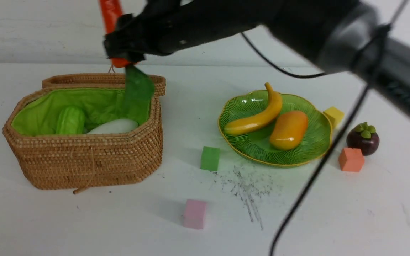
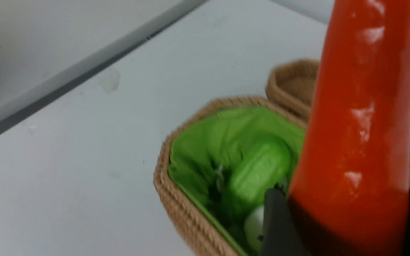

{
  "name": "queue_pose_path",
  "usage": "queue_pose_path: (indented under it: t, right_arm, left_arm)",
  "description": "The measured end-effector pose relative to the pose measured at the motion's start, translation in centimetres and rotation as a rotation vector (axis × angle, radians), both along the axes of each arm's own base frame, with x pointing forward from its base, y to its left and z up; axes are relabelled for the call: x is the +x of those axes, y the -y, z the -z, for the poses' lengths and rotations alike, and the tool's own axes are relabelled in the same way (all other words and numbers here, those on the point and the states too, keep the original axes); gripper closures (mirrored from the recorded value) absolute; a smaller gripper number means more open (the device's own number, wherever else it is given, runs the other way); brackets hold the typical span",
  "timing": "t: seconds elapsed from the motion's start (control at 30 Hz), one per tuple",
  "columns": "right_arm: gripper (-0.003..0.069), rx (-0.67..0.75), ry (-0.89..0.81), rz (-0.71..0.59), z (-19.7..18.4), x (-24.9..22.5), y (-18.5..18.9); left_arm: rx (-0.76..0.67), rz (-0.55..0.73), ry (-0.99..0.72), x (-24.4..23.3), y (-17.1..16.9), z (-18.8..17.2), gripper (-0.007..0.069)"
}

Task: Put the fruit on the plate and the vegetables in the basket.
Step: Use the right arm to grab a carrot and put it into the left basket, then use the right arm to grab a mangosteen and put it into the right plate

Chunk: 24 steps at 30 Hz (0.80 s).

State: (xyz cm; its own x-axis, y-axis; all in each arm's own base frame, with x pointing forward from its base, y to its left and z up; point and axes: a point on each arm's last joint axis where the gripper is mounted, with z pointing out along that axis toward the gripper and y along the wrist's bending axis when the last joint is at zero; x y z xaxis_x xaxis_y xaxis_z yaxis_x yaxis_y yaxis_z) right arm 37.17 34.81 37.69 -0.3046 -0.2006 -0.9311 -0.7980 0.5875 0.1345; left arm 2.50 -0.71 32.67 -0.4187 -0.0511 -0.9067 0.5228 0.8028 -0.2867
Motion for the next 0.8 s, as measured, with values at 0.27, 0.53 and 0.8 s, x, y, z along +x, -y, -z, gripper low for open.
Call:
queue_pose_path:
  t: [0.27,0.53,0.8]
  right_arm:
    - [0.0245,-0.002,0.156,-0.009,5.2,2.5,-4.7]
    - [-0.0011,-0.094,0.207,-0.014,6.1,2.9,-4.7]
    - [0.0172,-0.324,0.034,-0.100,-1.0,-2.3,-0.1]
  left_arm:
    - [0.008,-0.139,-0.025,0.6,-1.0,0.2,0.0638]
    - [0.011,-0.146,-0.034,0.6,-1.1,0.3,0.0638]
    - [0.011,-0.146,-0.034,0.6,-1.1,0.3,0.0635]
